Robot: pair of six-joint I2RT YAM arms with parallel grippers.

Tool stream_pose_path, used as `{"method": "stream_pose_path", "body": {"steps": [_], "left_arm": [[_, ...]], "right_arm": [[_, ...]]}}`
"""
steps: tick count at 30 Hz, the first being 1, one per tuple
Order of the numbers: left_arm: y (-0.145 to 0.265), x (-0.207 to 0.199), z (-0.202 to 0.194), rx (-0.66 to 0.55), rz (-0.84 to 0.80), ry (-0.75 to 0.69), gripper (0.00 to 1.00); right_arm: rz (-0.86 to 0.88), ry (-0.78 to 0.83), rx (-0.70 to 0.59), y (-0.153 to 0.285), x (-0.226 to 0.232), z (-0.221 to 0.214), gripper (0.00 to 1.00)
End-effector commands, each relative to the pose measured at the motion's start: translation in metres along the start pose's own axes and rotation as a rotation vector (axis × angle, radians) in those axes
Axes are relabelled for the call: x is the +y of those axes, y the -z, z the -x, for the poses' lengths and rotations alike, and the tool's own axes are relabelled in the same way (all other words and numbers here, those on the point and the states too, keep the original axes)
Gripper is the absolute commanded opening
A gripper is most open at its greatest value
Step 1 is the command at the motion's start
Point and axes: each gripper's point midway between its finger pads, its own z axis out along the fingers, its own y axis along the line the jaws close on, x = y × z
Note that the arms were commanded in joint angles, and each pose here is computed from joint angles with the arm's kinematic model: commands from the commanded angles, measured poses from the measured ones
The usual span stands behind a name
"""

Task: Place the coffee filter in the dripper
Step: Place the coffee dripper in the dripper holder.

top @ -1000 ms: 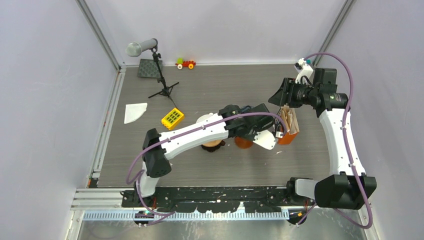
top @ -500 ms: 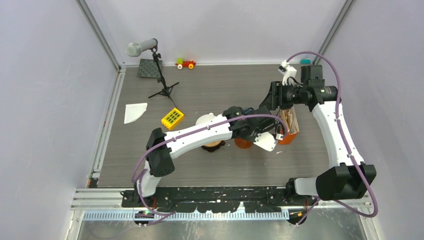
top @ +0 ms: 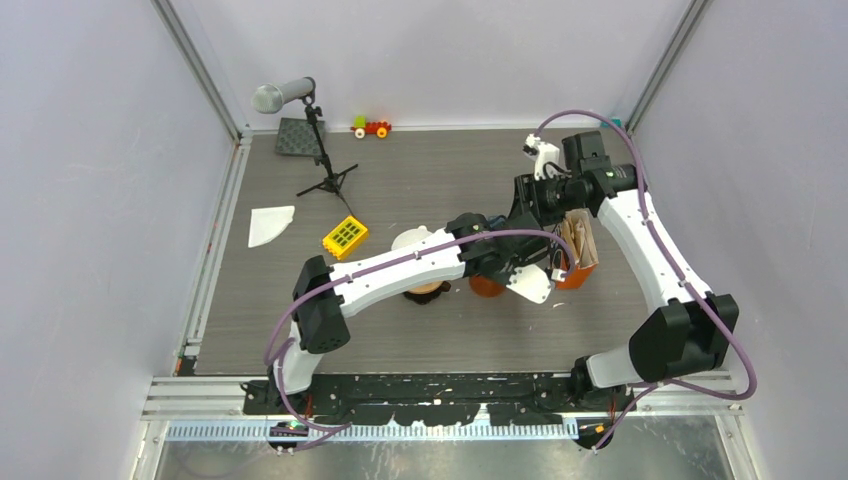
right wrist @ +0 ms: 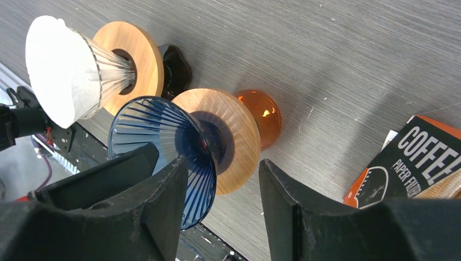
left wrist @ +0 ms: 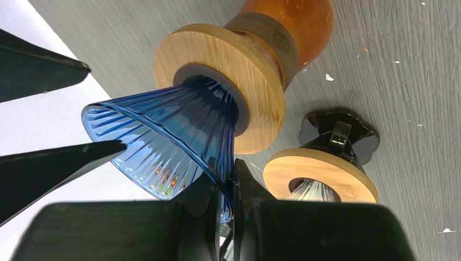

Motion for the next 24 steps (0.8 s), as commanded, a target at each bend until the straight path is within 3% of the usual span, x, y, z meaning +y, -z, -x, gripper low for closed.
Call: {"method": "stream_pose_path", "body": {"steps": [1, 20, 24], "left_arm": [[-0.006, -0.014, 0.001, -0.009, -0.071, -0.015, 0.0], [-0.015, -0.022, -0.002, -0.011, -0.122, -0.008, 0.0], [-0.016, -0.023, -0.001, -0.02, -0.138, -0.001, 0.0]], "right_arm": [[-0.033, 0.025, 0.011, -0.008, -0.006, 0.0, 0.52], [-0.043, 0.045, 0.035, -0.017, -0.006, -0.009, 0.02], [-0.055, 0.046, 0.047, -0.021, -0.01, -0.012, 0.0]]}}
